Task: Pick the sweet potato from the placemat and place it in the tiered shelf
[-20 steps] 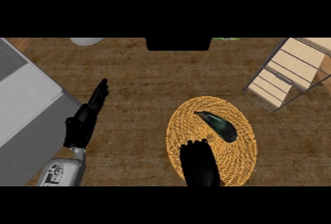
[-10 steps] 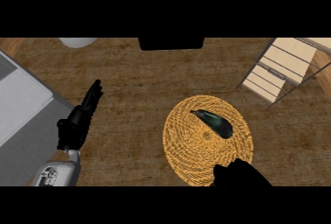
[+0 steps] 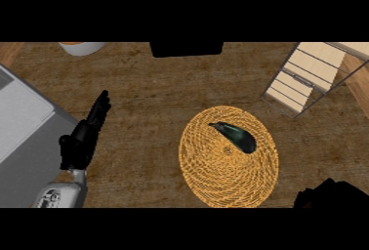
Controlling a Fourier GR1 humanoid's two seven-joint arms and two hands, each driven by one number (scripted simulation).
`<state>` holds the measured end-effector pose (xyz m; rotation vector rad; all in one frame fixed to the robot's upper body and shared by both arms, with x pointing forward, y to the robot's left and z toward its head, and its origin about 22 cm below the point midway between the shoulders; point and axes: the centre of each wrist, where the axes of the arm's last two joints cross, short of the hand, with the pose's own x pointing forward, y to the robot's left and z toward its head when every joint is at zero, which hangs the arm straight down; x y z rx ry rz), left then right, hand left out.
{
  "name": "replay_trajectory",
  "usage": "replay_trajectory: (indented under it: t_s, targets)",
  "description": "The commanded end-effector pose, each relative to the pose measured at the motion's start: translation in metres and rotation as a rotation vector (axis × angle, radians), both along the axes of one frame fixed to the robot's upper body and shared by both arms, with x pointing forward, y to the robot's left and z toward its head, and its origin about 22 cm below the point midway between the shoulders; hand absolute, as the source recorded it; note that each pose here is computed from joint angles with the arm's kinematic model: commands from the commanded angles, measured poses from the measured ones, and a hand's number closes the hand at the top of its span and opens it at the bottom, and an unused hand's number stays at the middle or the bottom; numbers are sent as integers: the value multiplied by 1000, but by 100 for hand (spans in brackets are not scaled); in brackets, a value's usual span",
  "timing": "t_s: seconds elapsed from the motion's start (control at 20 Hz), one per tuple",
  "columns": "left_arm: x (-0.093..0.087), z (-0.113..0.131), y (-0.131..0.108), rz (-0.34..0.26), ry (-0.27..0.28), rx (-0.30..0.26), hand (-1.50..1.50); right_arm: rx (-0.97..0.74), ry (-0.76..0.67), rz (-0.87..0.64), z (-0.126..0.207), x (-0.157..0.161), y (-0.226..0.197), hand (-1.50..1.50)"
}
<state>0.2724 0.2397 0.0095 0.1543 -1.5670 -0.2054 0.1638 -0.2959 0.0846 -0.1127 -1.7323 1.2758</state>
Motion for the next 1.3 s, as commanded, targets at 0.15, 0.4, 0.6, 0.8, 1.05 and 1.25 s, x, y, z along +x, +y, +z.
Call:
replay_trajectory:
  t_s: [0.15,0.4,0.6,0.8,1.05,1.25]
  targets:
    - [4,7,7,-3,18,4,0,152,-133,-103,78,-6,-94,150]
    - [-2,6,5,-38,33,2,0,236,-228,-216,132,-9,-164,150]
    - [7,4,-13,-60,1,14,0,301,-261,-287,178,1,-180,150]
    - [5,14,-3,-62,6,18,0,260,-304,-362,211,12,-175,150]
    - [11,2,-19,-75,2,7,0,298,-286,-418,217,36,-185,150]
    - [18,9,-27,-75,2,9,0,333,-348,-469,235,54,-189,150]
